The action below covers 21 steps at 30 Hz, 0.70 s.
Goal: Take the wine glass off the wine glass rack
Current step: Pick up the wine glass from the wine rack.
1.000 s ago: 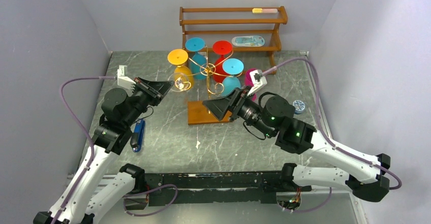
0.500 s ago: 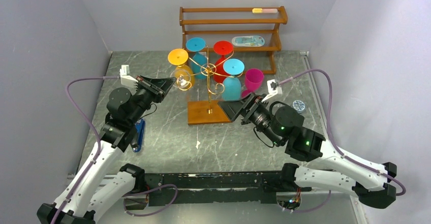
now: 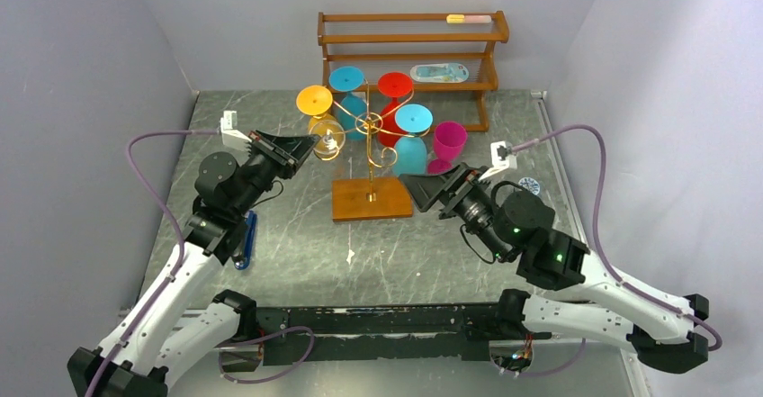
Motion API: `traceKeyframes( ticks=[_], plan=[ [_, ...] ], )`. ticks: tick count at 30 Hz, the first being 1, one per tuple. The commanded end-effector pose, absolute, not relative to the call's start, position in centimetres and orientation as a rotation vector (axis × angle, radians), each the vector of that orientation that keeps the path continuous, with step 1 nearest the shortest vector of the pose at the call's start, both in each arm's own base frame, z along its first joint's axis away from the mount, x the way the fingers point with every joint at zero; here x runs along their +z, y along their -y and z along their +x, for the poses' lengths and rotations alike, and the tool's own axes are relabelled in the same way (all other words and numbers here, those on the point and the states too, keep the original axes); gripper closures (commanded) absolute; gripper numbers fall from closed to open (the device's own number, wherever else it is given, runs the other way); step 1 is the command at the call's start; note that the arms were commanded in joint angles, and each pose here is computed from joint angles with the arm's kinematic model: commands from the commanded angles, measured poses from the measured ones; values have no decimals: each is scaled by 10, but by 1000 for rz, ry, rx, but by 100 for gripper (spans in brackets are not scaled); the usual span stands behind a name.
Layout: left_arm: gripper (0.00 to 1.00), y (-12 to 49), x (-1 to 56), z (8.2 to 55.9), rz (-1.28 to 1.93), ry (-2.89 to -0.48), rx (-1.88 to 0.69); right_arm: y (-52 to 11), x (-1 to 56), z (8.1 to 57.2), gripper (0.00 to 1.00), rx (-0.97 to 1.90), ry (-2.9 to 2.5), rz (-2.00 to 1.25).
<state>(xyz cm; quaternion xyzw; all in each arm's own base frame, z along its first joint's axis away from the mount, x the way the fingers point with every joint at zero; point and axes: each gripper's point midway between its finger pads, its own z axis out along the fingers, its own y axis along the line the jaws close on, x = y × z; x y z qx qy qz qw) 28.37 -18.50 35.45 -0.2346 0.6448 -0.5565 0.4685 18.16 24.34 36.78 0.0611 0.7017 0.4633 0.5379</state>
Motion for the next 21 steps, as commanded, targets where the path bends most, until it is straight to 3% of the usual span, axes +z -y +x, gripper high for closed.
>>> traceKeyframes(
  ticks=[1, 21],
  plan=[
    [95, 196, 382, 272, -468, -1509, -1437, -223, 372, 186, 12, 1063, -1625, 216],
    [95, 240, 393, 242, 7, -1598, -1486, -239, 373, 179, 7, 1017, -1691, 34]
  ],
)
